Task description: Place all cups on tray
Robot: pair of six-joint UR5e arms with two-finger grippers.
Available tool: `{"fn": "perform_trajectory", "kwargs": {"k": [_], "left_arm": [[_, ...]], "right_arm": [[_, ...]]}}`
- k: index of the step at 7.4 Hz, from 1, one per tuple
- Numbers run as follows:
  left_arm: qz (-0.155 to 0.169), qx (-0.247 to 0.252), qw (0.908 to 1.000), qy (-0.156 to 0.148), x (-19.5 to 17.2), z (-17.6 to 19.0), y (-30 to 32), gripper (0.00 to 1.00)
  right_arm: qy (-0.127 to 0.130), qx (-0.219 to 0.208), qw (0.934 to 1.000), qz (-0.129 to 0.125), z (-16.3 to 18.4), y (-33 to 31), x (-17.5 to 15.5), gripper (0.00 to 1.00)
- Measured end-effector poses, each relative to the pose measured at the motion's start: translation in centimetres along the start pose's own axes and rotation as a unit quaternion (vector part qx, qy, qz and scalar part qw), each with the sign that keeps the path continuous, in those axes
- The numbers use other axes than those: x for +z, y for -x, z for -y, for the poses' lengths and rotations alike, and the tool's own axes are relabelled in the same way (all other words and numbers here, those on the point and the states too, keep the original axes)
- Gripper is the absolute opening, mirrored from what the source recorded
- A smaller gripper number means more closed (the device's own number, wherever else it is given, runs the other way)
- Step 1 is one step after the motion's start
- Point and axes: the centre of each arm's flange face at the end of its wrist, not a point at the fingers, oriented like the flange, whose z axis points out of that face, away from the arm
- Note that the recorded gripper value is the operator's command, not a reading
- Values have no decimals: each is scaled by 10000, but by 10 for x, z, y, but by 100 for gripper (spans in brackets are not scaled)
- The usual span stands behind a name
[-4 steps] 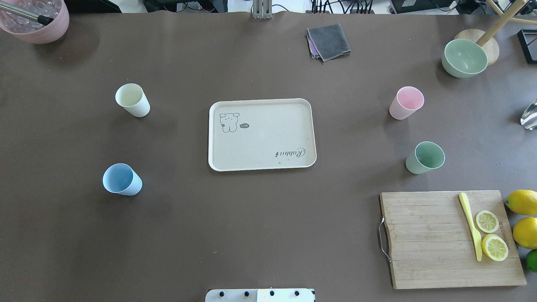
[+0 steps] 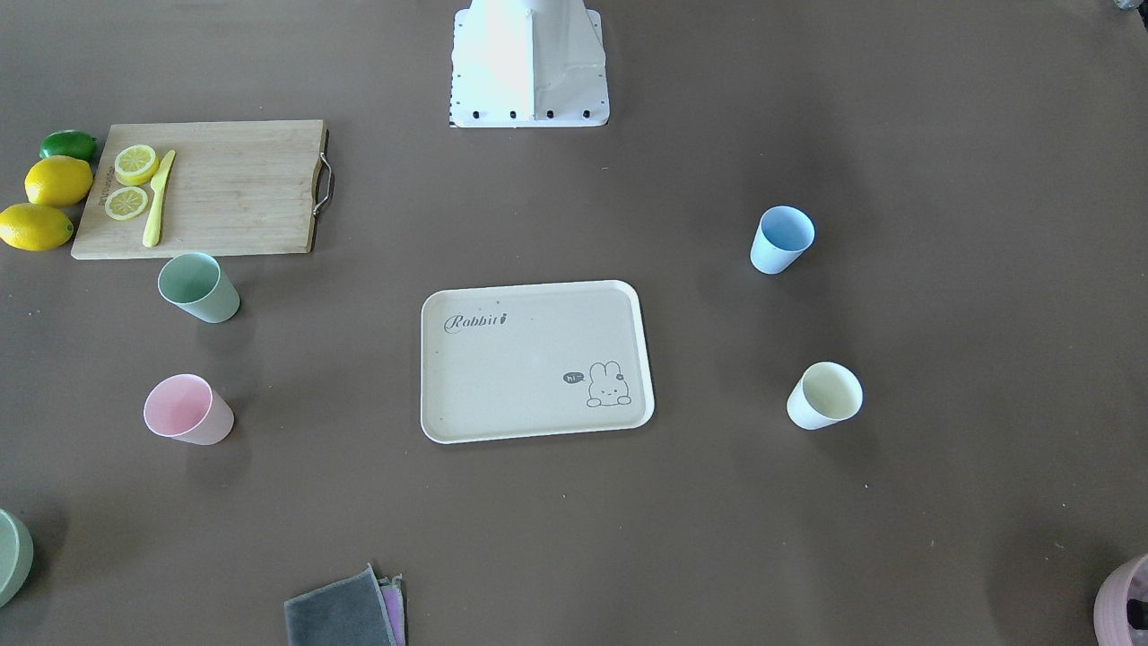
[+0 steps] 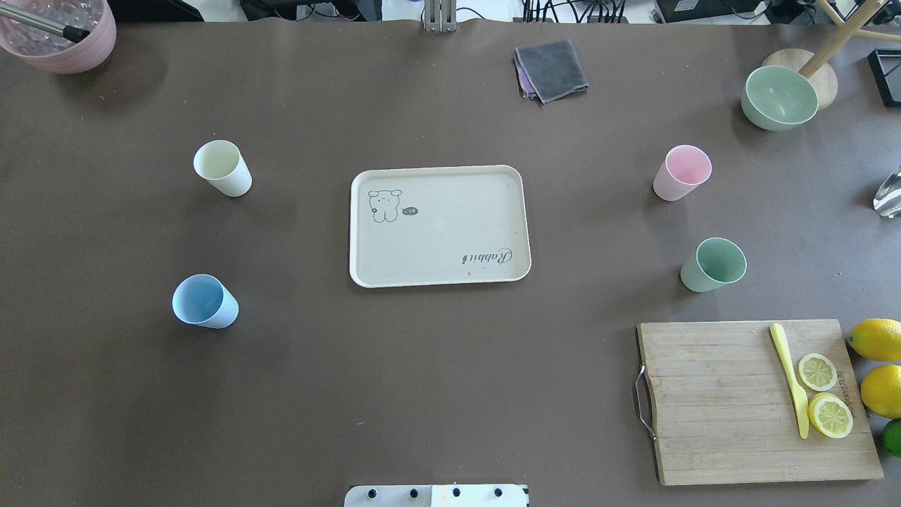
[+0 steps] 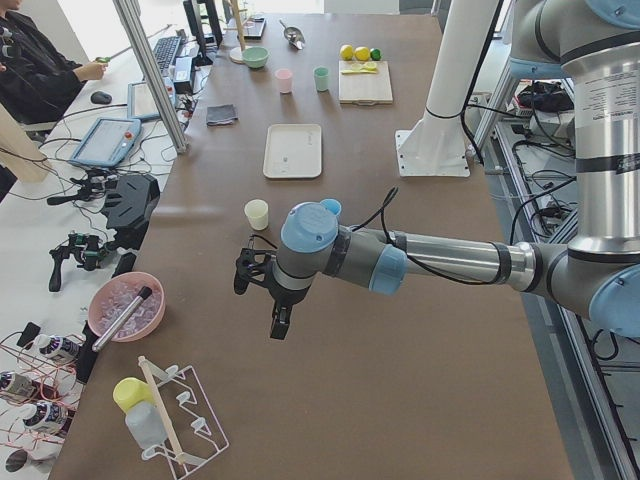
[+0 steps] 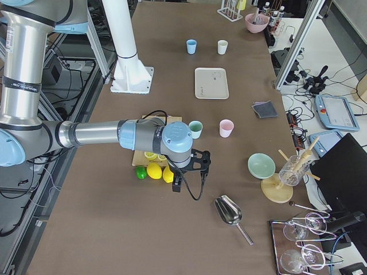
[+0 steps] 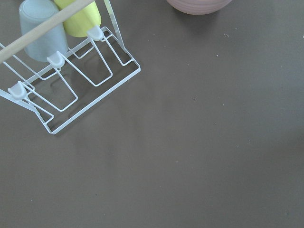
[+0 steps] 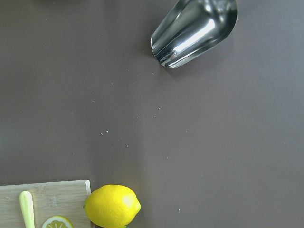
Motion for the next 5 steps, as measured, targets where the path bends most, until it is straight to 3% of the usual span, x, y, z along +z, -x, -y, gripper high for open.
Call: {"fn": "perform_trajectory", "kwargs": {"k": [5], "left_arm": [[-5,4,10000,-4,0,1,0,98]], "right_arm": [[-4,-5,10000,-2,-1,1,0,100]]}}
